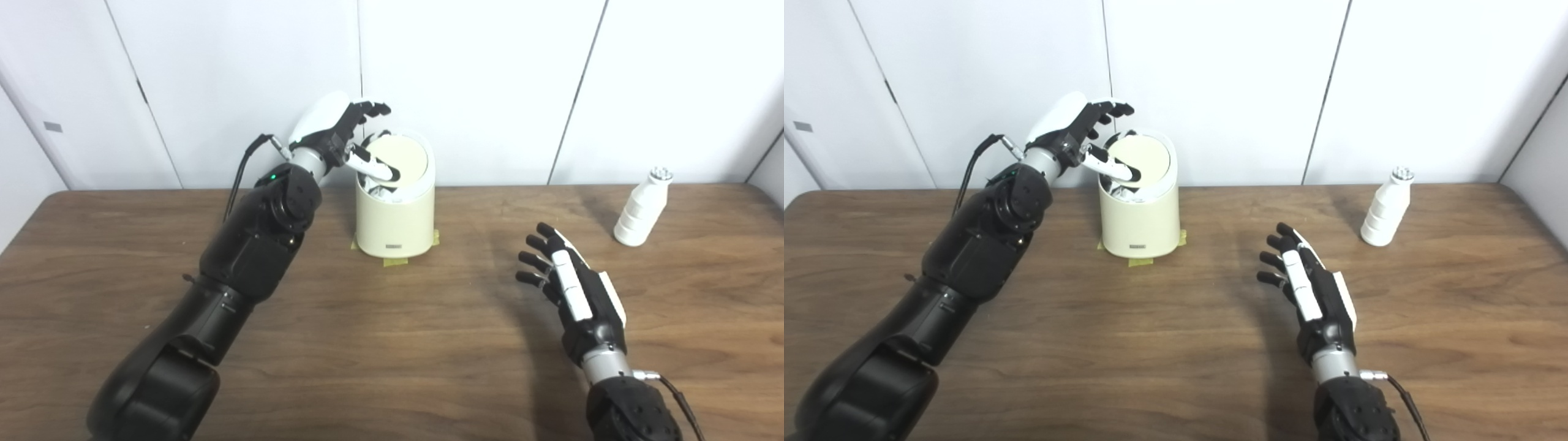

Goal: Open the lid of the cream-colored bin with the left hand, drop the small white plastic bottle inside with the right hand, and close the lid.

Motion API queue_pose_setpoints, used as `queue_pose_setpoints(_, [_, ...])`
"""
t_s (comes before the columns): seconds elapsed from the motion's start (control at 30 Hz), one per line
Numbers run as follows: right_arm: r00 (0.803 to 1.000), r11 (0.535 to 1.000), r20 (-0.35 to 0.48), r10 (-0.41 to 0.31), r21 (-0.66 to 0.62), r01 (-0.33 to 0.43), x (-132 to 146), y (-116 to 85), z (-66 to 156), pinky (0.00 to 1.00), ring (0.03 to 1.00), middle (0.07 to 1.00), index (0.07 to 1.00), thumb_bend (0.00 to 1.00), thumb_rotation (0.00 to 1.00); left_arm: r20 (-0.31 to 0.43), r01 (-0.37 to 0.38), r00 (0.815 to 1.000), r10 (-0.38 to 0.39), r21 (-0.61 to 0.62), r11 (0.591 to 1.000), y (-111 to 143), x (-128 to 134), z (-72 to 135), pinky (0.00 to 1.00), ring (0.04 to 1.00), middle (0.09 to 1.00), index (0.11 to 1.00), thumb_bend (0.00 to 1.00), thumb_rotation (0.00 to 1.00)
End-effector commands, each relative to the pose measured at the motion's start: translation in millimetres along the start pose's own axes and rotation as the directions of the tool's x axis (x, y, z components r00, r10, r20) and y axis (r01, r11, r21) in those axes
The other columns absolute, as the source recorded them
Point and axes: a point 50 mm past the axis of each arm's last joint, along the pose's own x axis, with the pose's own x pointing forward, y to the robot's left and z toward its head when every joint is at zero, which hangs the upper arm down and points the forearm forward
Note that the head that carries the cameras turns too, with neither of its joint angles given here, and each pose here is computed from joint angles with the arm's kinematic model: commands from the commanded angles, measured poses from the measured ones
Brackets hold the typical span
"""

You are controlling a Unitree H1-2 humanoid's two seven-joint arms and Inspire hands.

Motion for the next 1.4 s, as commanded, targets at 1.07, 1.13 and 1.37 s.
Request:
queue_pose_setpoints(1.07, [0.994, 0.999, 0.105, 0.013, 0.032, -0.017, 7.3, 3.1, 20.4, 0.68, 0.794, 0.84, 0.868, 0.6, 0.78, 0.091, -0.072, 0.993, 0.072, -0.009, 0.997, 24.8, -3.1, 26.2, 0.73, 0.849, 0.869, 0.841, 0.79, 0.06])
queue_pose_setpoints(1.13, [0.995, 0.999, 0.105, 0.006, 0.032, -0.01, 8.0, 1.9, 19.6, 0.68, 0.794, 0.839, 0.863, 0.59, 0.79, 0.093, -0.06, 0.994, 0.065, -0.05, 0.997, 28.9, -7.9, 28.7, 0.72, 0.835, 0.863, 0.846, 0.64, 0.16])
queue_pose_setpoints(1.37, [0.995, 0.999, 0.104, 0.001, 0.041, -0.005, 7.7, 2.3, 21.1, 0.69, 0.805, 0.841, 0.861, 0.6, 0.77, 0.095, -0.057, 0.992, 0.081, -0.235, 0.97, 41.8, -29.1, 33.4, 0.64, 0.771, 0.831, 0.851, 0.47, 0.39])
